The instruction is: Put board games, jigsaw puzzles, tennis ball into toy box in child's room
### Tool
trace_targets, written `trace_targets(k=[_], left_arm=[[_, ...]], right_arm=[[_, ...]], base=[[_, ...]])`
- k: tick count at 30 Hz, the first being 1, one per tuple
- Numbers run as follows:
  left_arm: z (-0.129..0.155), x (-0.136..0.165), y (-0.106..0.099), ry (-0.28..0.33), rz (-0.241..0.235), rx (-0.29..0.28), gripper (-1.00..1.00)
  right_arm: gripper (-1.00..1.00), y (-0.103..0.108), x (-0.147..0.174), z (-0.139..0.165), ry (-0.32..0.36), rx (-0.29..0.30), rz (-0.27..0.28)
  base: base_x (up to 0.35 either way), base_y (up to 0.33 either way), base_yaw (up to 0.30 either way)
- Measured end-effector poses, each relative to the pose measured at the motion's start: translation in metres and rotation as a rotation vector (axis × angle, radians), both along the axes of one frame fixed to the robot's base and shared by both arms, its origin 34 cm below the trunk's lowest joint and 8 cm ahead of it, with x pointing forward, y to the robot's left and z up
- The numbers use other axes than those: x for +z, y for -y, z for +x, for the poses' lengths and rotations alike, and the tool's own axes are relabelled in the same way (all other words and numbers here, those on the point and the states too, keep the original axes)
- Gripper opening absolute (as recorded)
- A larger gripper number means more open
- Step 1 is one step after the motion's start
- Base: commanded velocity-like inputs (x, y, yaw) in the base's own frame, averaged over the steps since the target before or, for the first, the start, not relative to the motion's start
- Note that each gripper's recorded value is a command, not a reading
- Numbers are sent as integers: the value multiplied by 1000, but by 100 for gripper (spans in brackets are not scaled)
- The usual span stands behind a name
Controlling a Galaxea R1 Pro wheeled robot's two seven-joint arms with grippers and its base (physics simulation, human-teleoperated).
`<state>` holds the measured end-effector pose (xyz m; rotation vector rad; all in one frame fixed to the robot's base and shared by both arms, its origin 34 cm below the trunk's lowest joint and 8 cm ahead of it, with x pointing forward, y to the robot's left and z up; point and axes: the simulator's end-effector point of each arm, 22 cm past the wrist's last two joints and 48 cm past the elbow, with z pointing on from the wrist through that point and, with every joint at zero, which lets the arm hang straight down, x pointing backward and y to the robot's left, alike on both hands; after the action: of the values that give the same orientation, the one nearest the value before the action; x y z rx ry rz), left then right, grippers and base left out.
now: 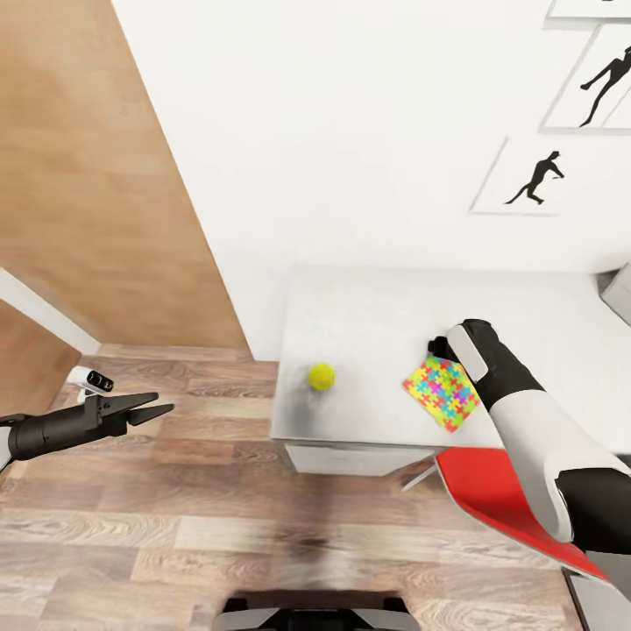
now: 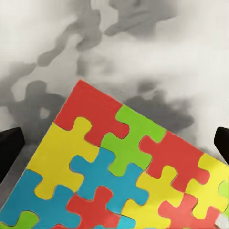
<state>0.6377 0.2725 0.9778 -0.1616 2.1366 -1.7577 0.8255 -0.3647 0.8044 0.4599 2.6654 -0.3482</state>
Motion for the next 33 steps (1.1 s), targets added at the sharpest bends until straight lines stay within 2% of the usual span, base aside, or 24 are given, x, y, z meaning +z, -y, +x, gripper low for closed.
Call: trace_targets(k=[11, 17, 23, 33], left_arm=[[0, 0, 0, 0, 0, 0, 100], [0, 0, 0, 0, 0, 0, 100], [0, 0, 0, 0, 0, 0, 100], [0, 0, 0, 0, 0, 0, 100]], right_arm=[[100, 2, 1, -1, -4, 2, -10], [100, -3, -1, 1, 5, -6, 16], [100, -2, -1, 1, 4, -4, 11], [100, 2, 1, -1, -6, 4, -11]], base=[[-6, 132, 0], [-88, 7, 0], [-71, 25, 0], [-65, 182, 0]])
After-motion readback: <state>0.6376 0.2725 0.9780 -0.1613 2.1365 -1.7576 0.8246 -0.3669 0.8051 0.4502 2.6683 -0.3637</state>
